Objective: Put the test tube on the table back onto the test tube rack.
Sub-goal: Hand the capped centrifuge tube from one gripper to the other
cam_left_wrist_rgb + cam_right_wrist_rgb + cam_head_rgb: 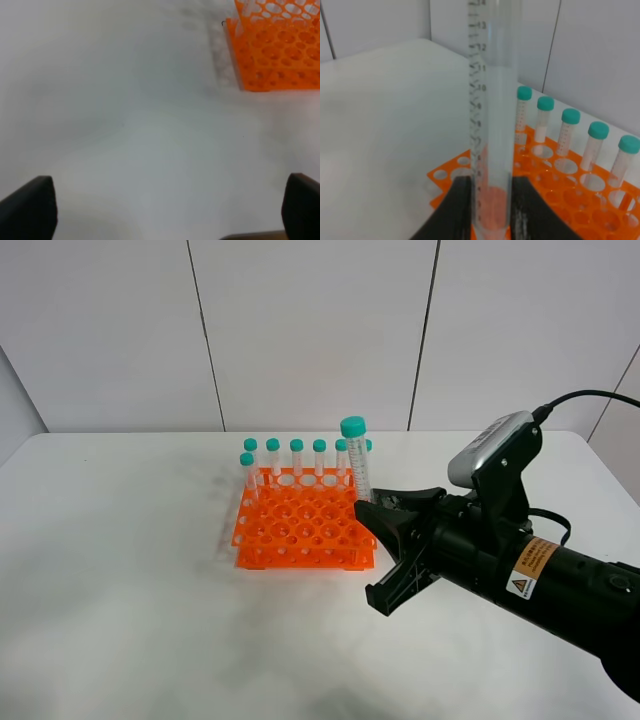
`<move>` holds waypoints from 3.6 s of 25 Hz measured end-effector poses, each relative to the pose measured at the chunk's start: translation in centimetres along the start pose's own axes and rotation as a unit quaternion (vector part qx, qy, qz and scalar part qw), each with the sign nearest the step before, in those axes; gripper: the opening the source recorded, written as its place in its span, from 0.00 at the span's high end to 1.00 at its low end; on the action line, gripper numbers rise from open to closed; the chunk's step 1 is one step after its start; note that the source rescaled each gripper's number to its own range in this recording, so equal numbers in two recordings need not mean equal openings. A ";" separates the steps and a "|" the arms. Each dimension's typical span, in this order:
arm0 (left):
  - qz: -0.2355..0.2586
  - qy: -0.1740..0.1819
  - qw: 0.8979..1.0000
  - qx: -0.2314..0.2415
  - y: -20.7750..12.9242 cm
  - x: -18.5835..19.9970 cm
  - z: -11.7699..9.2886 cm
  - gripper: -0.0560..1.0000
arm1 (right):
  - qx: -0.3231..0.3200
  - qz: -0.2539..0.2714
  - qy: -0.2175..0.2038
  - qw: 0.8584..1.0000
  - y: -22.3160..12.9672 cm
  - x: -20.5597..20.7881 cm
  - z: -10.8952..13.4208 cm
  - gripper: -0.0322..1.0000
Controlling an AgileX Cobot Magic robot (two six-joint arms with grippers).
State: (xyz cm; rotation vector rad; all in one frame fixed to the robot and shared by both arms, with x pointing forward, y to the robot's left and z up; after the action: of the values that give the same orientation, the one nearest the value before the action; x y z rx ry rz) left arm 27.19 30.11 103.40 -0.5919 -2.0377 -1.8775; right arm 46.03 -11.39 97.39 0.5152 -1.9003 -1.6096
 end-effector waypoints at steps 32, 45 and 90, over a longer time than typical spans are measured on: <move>0.028 -0.140 0.979 -0.142 6.0 -3.0 -4.1 0.00 | -0.011 0.011 0.001 1.000 -0.4 0.1 0.0 0.95; -0.003 -0.233 0.958 -0.168 10.8 -7.4 -10.3 0.00 | -0.024 0.011 0.001 1.000 -0.4 0.1 0.0 0.95; 0.065 -0.370 0.916 -0.139 12.4 -22.9 -25.8 0.00 | -0.038 0.012 0.001 0.999 -0.5 0.1 0.0 0.95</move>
State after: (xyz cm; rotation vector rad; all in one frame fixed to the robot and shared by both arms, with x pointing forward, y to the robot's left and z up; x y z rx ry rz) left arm 51.87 3.09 105.47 -1.6856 -2.0405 -2.0691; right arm 45.92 -11.49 96.96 0.4597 -1.8299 -1.6586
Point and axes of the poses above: a point on each arm's last joint axis where the gripper is mounted, x pointing back along that axis away from the gripper, z along the wrist's bending axis when the last joint is at zero, y = z × x, the point moved 6 cm from there along -x, pointing out along that axis toward the gripper, and after that the axes turned 2 degrees about x, right-handed, at the moved point
